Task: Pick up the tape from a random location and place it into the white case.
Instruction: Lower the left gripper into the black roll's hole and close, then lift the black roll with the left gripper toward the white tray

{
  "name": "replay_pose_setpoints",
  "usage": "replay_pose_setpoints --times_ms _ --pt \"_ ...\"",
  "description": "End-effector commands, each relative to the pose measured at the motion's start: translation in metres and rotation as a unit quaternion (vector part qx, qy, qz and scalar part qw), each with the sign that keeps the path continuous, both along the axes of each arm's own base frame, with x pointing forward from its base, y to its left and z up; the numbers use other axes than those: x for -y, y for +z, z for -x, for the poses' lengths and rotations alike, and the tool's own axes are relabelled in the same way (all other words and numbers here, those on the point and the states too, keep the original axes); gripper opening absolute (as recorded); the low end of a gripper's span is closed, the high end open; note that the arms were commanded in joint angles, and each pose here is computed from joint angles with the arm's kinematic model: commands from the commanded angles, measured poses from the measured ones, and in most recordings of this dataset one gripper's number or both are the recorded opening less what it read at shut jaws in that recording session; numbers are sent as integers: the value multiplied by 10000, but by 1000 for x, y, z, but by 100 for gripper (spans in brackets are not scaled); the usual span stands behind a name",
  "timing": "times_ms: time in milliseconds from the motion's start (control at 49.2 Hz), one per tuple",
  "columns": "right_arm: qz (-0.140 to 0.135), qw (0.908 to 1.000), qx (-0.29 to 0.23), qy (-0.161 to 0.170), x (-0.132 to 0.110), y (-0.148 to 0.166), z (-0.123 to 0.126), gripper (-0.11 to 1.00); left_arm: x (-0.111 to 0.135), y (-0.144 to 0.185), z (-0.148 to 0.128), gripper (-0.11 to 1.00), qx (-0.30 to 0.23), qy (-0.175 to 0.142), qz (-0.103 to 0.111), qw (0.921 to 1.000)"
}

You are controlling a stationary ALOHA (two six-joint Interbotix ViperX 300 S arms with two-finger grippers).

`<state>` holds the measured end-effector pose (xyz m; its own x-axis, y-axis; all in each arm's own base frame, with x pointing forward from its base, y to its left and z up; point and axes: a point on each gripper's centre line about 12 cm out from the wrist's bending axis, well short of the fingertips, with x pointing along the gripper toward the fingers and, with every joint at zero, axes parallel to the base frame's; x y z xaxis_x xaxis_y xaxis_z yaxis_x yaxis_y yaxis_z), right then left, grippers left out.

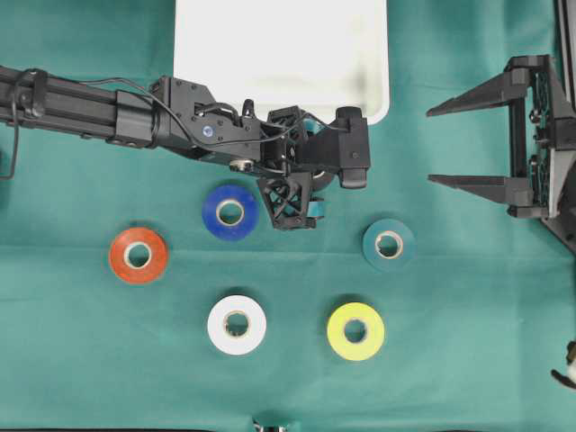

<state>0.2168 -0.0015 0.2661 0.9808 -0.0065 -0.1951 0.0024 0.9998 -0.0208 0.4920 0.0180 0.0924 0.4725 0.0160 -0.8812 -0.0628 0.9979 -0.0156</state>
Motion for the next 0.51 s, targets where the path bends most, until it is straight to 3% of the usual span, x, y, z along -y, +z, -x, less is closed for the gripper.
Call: replay_pose_setpoints --times_ms 0,203,264,488 --pt "8 10000 77 -5 0 6 -2 89 -3 -3 6 84 -183 87 45 9998" --pt "8 10000 61 -5 0 5 -2 89 -3 -2 7 33 -267 100 55 9996" --pt "8 10000 54 -5 0 5 -3 89 -3 -2 6 22 -259 100 55 9996" --pt "8 10000 38 -5 0 4 -3 89 -3 1 4 22 -213 93 50 9997"
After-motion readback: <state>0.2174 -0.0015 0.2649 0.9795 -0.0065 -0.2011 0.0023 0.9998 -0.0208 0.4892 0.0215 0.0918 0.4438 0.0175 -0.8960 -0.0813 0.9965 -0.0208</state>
